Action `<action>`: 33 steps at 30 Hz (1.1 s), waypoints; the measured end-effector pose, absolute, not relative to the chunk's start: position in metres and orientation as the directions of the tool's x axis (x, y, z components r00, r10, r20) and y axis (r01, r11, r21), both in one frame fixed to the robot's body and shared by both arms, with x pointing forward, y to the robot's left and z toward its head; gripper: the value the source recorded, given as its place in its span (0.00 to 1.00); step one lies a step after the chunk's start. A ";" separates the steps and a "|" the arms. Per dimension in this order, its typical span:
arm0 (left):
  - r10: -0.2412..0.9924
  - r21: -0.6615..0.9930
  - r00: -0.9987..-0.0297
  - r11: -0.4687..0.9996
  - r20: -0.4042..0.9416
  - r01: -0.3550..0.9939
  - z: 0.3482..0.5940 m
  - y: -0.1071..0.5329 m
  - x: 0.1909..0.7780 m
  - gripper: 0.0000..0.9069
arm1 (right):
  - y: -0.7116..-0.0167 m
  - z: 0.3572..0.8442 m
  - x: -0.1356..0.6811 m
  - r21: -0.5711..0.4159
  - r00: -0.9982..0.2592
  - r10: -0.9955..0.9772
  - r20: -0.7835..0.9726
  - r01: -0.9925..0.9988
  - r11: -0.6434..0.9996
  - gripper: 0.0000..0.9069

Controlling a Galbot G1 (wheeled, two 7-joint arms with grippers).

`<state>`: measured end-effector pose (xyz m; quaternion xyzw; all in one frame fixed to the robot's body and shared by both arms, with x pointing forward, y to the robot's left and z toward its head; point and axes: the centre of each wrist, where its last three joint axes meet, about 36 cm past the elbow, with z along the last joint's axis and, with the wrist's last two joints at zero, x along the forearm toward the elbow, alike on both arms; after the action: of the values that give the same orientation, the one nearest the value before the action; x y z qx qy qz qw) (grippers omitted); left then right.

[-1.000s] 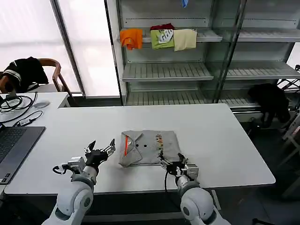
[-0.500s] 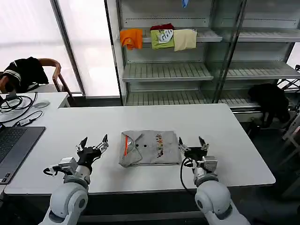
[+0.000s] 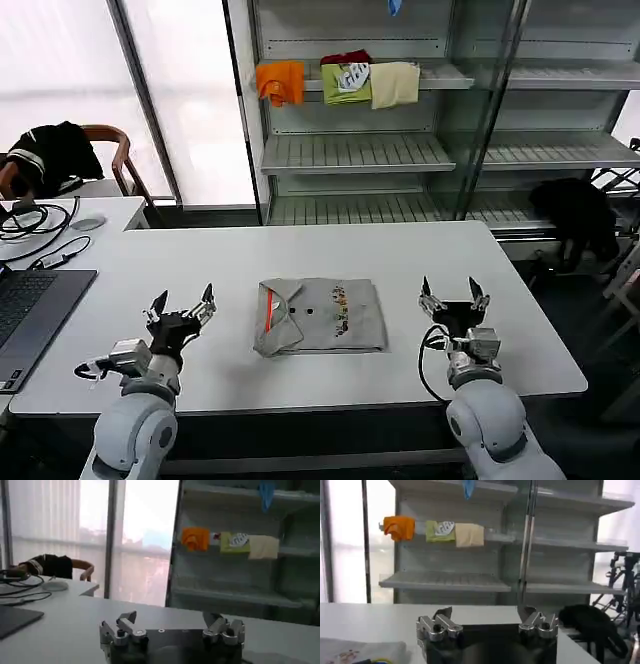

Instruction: Fold and organize the clothes.

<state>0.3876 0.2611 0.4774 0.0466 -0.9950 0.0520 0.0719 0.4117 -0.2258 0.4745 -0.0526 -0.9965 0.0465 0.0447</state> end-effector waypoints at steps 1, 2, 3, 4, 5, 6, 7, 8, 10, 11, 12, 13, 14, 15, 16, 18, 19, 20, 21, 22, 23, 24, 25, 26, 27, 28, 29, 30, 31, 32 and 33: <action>-0.086 -0.097 -0.986 0.990 0.146 -0.101 0.478 0.261 0.387 1.00 | -0.227 0.475 0.412 -0.099 -0.990 0.113 0.081 0.105 0.990 1.00; -0.087 -0.097 -0.986 0.990 0.144 -0.101 0.478 0.261 0.386 1.00 | -0.229 0.475 0.412 -0.102 -0.990 0.116 0.078 0.108 0.989 1.00; -0.088 -0.096 -0.986 0.990 0.144 -0.103 0.478 0.261 0.385 1.00 | -0.230 0.475 0.412 -0.104 -0.990 0.119 0.075 0.110 0.988 1.00; -0.090 -0.096 -0.986 0.990 0.143 -0.104 0.478 0.261 0.384 1.00 | -0.231 0.475 0.412 -0.107 -0.990 0.120 0.073 0.112 0.988 1.00; -0.092 -0.095 -0.986 0.990 0.142 -0.106 0.478 0.262 0.384 1.00 | -0.231 0.475 0.412 -0.108 -0.990 0.121 0.072 0.113 0.988 1.00; -0.094 -0.094 -0.986 0.990 0.141 -0.108 0.478 0.262 0.383 1.00 | -0.232 0.474 0.412 -0.110 -0.990 0.123 0.071 0.115 0.987 1.00; -0.096 -0.094 -0.985 0.990 0.141 -0.109 0.478 0.263 0.382 1.00 | -0.232 0.474 0.411 -0.111 -0.990 0.124 0.070 0.116 0.987 1.00; -0.098 -0.093 -0.985 0.989 0.141 -0.111 0.478 0.263 0.382 1.00 | -0.232 0.474 0.411 -0.111 -0.990 0.126 0.069 0.118 0.987 1.00; -0.099 -0.092 -0.985 0.989 0.140 -0.112 0.478 0.264 0.381 1.00 | -0.233 0.474 0.411 -0.113 -0.990 0.128 0.067 0.120 0.986 1.00; -0.099 -0.092 -0.985 0.989 0.139 -0.112 0.479 0.264 0.380 1.00 | -0.233 0.474 0.410 -0.114 -0.990 0.128 0.066 0.120 0.986 1.00; -0.099 -0.092 -0.985 0.989 0.138 -0.112 0.479 0.264 0.379 1.00 | -0.233 0.474 0.410 -0.114 -0.990 0.129 0.064 0.121 0.986 1.00; -0.098 -0.092 -0.986 0.989 0.138 -0.112 0.479 0.263 0.379 1.00 | -0.233 0.474 0.410 -0.115 -0.990 0.129 0.063 0.121 0.986 1.00; -0.099 -0.092 -0.986 0.989 0.137 -0.112 0.479 0.264 0.378 1.00 | -0.233 0.474 0.410 -0.115 -0.990 0.130 0.062 0.122 0.986 1.00; -0.101 -0.091 -0.985 0.989 0.137 -0.114 0.479 0.264 0.378 1.00 | -0.233 0.474 0.410 -0.114 -0.990 0.130 0.062 0.122 0.986 1.00; -0.103 -0.090 -0.985 0.989 0.137 -0.116 0.479 0.265 0.377 1.00 | -0.233 0.474 0.410 -0.114 -0.990 0.130 0.061 0.122 0.986 1.00; -0.104 -0.086 -0.985 0.989 0.139 -0.117 0.478 0.267 0.376 1.00 | -0.233 0.474 0.410 -0.113 -0.990 0.127 0.059 0.119 0.986 1.00; -0.104 -0.081 -0.985 0.990 0.140 -0.116 0.479 0.268 0.375 1.00 | -0.233 0.474 0.410 -0.114 -0.990 0.127 0.058 0.120 0.986 1.00; -0.103 -0.076 -0.985 0.991 0.140 -0.114 0.479 0.268 0.375 1.00 | -0.233 0.474 0.410 -0.114 -0.990 0.129 0.057 0.122 0.986 1.00; -0.103 -0.073 -0.985 0.991 0.139 -0.114 0.479 0.269 0.374 1.00 | -0.234 0.475 0.410 -0.113 -0.990 0.131 0.055 0.124 0.986 1.00; -0.103 -0.072 -0.985 0.991 0.138 -0.114 0.480 0.270 0.374 1.00 | -0.234 0.475 0.410 -0.113 -0.990 0.133 0.051 0.126 0.986 1.00; -0.102 -0.069 -0.985 0.991 0.138 -0.113 0.480 0.270 0.374 1.00 | -0.235 0.475 0.410 -0.114 -0.990 0.134 0.048 0.128 0.985 1.00; -0.100 -0.067 -0.986 0.992 0.137 -0.110 0.481 0.270 0.374 1.00 | -0.235 0.476 0.410 -0.116 -0.990 0.133 0.046 0.127 0.985 1.00; -0.098 -0.066 -0.986 0.992 0.137 -0.107 0.481 0.270 0.373 1.00 | -0.235 0.476 0.410 -0.117 -0.990 0.131 0.045 0.125 0.985 1.00; -0.096 -0.064 -0.986 0.992 0.138 -0.106 0.481 0.270 0.373 1.00 | -0.235 0.476 0.410 -0.118 -0.991 0.130 0.044 0.124 0.985 1.00; -0.095 -0.063 -0.986 0.993 0.138 -0.104 0.482 0.269 0.373 1.00 | -0.235 0.476 0.409 -0.118 -0.991 0.129 0.043 0.124 0.985 1.00; -0.094 -0.063 -0.986 0.993 0.138 -0.103 0.481 0.269 0.373 1.00 | -0.235 0.475 0.409 -0.119 -0.991 0.129 0.042 0.124 0.985 1.00; -0.092 -0.064 -0.986 0.993 0.139 -0.101 0.481 0.268 0.373 1.00 | -0.236 0.475 0.409 -0.121 -0.991 0.130 0.041 0.124 0.985 1.00; -0.089 -0.066 -0.986 0.993 0.138 -0.099 0.481 0.267 0.373 1.00 | -0.236 0.475 0.409 -0.122 -0.991 0.130 0.040 0.124 0.985 1.00; -0.087 -0.067 -0.987 0.993 0.138 -0.097 0.481 0.267 0.373 1.00 | -0.236 0.474 0.409 -0.124 -0.991 0.129 0.040 0.124 0.985 1.00; -0.084 -0.067 -0.987 0.993 0.139 -0.094 0.481 0.267 0.372 1.00 | -0.236 0.474 0.408 -0.127 -0.991 0.129 0.040 0.123 0.984 1.00; -0.082 -0.068 -0.987 0.993 0.139 -0.092 0.481 0.266 0.372 1.00 | -0.237 0.474 0.408 -0.131 -0.991 0.129 0.039 0.123 0.984 1.00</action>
<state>0.3721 0.2665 0.4806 0.0435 -0.9960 0.0372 0.0679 0.4080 -0.2366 0.4738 -0.0634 -0.9956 0.0641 0.0236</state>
